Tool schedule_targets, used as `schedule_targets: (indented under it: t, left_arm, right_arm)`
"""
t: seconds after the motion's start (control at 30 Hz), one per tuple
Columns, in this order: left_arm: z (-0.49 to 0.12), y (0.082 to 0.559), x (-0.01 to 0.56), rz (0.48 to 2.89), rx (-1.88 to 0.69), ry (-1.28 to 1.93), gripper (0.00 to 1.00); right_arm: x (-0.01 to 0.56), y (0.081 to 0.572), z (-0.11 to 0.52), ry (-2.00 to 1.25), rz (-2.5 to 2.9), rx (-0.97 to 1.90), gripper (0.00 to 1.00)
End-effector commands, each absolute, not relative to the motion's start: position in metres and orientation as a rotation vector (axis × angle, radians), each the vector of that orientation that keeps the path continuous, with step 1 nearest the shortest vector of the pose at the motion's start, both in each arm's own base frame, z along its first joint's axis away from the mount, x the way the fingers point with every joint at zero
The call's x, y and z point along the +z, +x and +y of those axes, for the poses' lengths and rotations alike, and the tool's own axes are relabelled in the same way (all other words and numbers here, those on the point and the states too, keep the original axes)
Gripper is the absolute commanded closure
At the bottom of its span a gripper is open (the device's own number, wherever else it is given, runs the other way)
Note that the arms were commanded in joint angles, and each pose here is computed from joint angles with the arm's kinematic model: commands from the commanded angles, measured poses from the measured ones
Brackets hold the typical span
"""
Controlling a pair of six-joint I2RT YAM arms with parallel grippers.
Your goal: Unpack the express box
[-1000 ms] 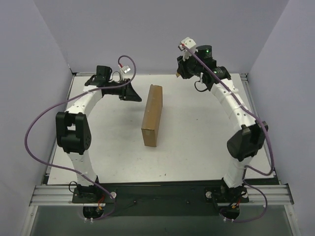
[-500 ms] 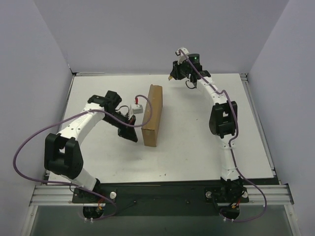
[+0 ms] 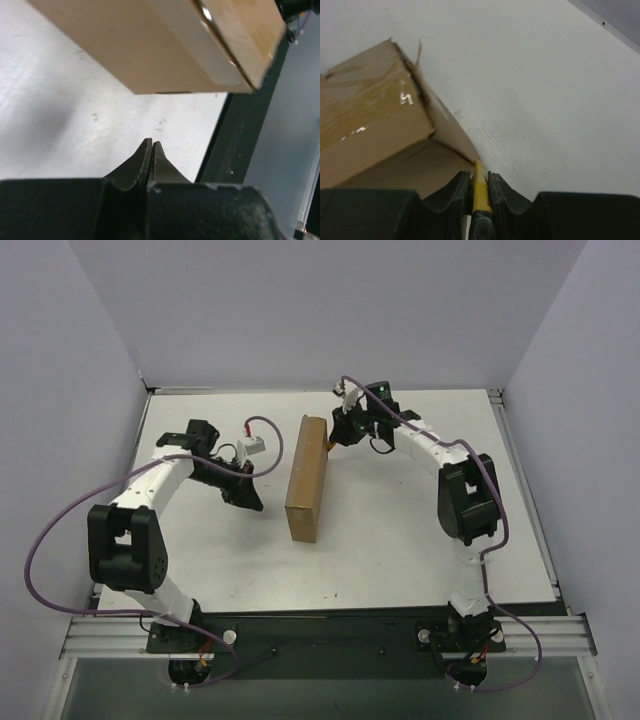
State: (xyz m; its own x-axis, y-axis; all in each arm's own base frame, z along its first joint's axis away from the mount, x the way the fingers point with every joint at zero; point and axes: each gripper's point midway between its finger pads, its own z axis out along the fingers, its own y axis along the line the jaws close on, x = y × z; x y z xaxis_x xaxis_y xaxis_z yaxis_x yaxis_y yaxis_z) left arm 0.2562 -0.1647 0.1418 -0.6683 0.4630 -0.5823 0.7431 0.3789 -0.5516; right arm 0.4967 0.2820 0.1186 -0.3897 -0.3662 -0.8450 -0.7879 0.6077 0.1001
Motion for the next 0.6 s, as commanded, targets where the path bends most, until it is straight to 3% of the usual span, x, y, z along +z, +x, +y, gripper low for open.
schedule_targets:
  t: [0.0,0.13,0.2,0.4,0.43,0.47,0.57]
  left_arm:
    - [-0.148,0.298,0.163,2.207,-1.128,0.971,1.00]
    - [-0.140,0.325,0.171,2.188,-1.090,0.858,0.99]
    - [-0.139,0.352,0.178,2.138,-1.036,0.797,0.91]
    - [-0.164,0.436,0.223,2.057,-1.175,0.280,0.51]
    - [-0.171,0.443,0.227,2.077,-1.204,0.216,0.40]
    - [-0.177,0.448,0.228,2.080,-1.192,0.229,0.18]
    - [-0.211,0.462,0.231,2.082,-1.184,0.310,0.15]
  right_arm:
    - [0.185,0.437,0.287,-1.150,1.763,0.537,1.00]
    - [0.183,0.372,0.276,-1.270,1.796,0.553,1.00]
    - [0.179,0.345,0.265,-1.293,1.829,0.546,1.00]
    - [0.175,0.363,0.215,-0.850,2.104,0.532,1.00]
    - [0.176,0.371,0.204,-0.802,2.114,0.511,1.00]
    - [0.177,0.376,0.198,-0.774,2.120,0.483,1.00]
    - [0.184,0.393,0.180,-0.697,2.134,0.436,1.00]
